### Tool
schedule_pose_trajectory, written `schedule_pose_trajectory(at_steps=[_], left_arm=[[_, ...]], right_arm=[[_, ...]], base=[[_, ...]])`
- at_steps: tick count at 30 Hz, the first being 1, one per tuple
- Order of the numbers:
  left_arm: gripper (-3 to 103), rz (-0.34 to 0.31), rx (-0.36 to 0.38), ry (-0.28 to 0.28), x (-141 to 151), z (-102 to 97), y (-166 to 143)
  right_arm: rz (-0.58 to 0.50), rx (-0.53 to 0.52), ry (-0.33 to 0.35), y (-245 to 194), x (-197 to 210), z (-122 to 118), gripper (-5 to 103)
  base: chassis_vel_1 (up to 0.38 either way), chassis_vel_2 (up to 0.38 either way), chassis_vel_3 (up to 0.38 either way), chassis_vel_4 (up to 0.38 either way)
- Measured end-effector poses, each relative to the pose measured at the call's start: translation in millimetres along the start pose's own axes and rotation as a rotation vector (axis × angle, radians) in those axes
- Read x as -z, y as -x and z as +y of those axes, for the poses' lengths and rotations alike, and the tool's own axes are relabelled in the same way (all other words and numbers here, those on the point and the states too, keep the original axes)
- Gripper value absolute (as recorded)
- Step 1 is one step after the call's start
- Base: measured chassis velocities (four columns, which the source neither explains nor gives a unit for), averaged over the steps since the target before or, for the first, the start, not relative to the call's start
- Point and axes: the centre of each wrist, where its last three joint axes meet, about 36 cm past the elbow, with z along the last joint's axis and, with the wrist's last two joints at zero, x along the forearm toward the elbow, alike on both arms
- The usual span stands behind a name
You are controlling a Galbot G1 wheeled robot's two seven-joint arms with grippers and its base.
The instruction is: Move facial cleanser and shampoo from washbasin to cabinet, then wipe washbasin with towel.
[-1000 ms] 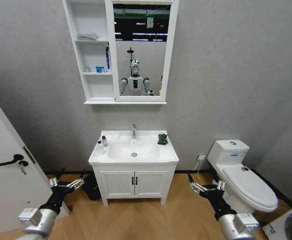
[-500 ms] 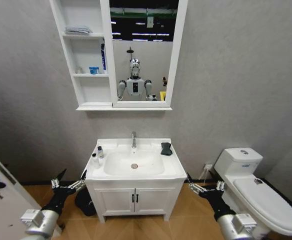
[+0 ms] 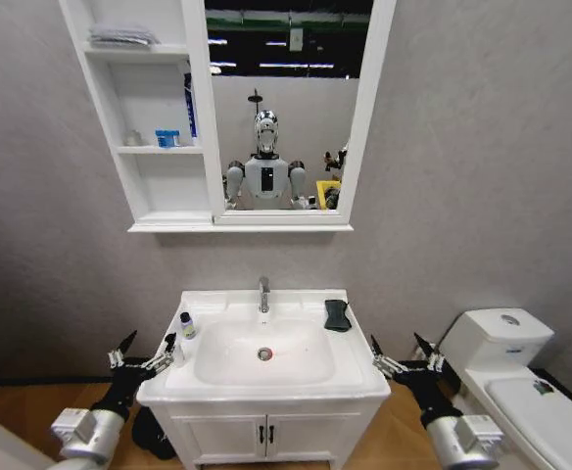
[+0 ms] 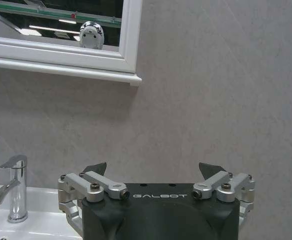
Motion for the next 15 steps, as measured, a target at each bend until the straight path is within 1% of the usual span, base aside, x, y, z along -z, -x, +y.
schedule_pose_trajectory(at_steps=[2,5,6,9,10,11,12,13,15], left_arm=[[100,0.001,0.0,-0.003,-2,-1.3,-2],[100,-0.001,0.007,-0.001,-16,-2.9,-4],[100,-0.001,0.007,-0.001,-16,-2.9,-4],[100,0.023,-0.004,0.002,-42,-10.5,-15],[100,0.023,-0.004,0.002,-42,-10.5,-15],[100,0.023,-0.006,0.006,-49,-11.8,-17],[100,0.023,-0.007,0.019,-63,-12.6,-20],[100,0.023,-0.007,0.019,-63,-12.6,-20],[100,0.019,-0.007,0.027,-83,-11.9,-21]], right_arm=[[0.001,-0.006,0.001,0,1,0,100],[-0.004,-0.013,0.001,4,5,0,100],[-0.004,-0.013,0.001,4,5,0,100],[-0.018,-0.012,0.002,10,12,1,100],[-0.018,-0.012,0.002,10,12,1,100],[-0.021,-0.011,0.004,12,13,1,100],[-0.028,-0.01,0.008,14,14,2,100],[-0.028,-0.01,0.008,14,14,2,100],[-0.037,-0.012,0.016,18,14,3,100]], base=[[0.0,0.0,0.0,0.0],[0.022,-0.011,-0.013,0.014],[0.066,-0.033,-0.038,0.043],[0.056,-0.046,-0.043,0.048],[0.052,-0.049,-0.04,0.05],[0.052,-0.049,-0.006,0.029],[0.0,0.0,0.0,0.0],[0.0,0.0,0.0,0.0],[0.0,0.0,0.0,0.0]])
